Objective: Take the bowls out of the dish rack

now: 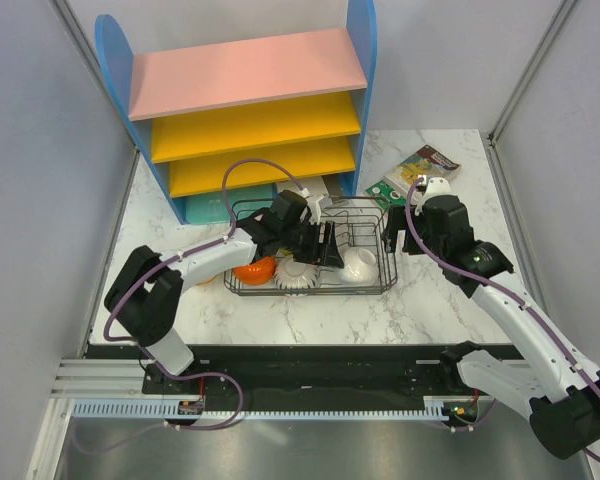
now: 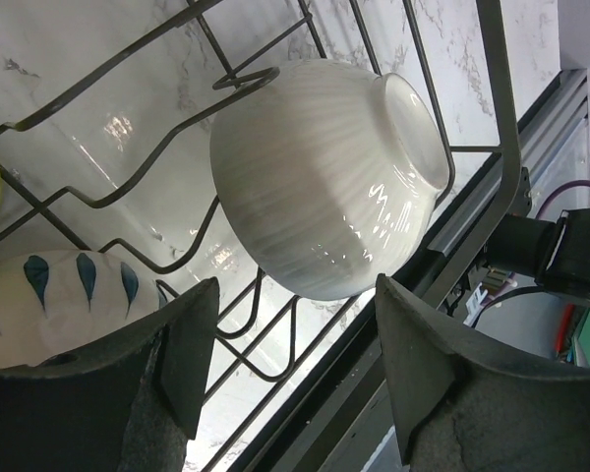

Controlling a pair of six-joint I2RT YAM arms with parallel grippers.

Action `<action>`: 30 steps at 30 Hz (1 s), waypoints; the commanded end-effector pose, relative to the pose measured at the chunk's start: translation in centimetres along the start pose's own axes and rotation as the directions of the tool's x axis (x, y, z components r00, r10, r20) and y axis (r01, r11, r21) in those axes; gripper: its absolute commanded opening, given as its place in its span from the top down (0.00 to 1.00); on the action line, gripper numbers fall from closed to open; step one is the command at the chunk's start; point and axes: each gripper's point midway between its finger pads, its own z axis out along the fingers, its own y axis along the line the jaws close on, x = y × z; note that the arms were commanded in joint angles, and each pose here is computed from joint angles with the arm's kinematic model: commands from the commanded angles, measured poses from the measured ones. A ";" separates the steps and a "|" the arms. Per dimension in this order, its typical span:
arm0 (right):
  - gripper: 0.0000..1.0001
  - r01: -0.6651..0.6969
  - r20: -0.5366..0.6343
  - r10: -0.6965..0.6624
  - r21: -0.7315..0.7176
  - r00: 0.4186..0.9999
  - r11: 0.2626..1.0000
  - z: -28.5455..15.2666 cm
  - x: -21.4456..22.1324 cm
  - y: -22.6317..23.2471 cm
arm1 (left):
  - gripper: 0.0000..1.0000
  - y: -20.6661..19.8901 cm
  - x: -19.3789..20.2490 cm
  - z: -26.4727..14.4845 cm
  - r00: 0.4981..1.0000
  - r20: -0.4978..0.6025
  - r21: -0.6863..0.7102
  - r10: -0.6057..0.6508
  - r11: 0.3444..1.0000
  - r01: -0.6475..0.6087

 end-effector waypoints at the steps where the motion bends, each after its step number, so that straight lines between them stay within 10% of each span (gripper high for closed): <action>1: 0.09 -0.001 0.023 0.000 0.009 1.000 1.000 -0.3 -0.4 -0.2 | 0.29 0.3 0.2 0.7 0.999 -0.010 0.020 0.033 0.999 -0.033; 30: 0.09 -0.009 -0.025 0.009 0.005 1.000 1.000 0.4 0.9 -0.1 | 0.31 -4.2 -1.5 2.3 0.997 0.055 0.314 -0.063 0.948 0.043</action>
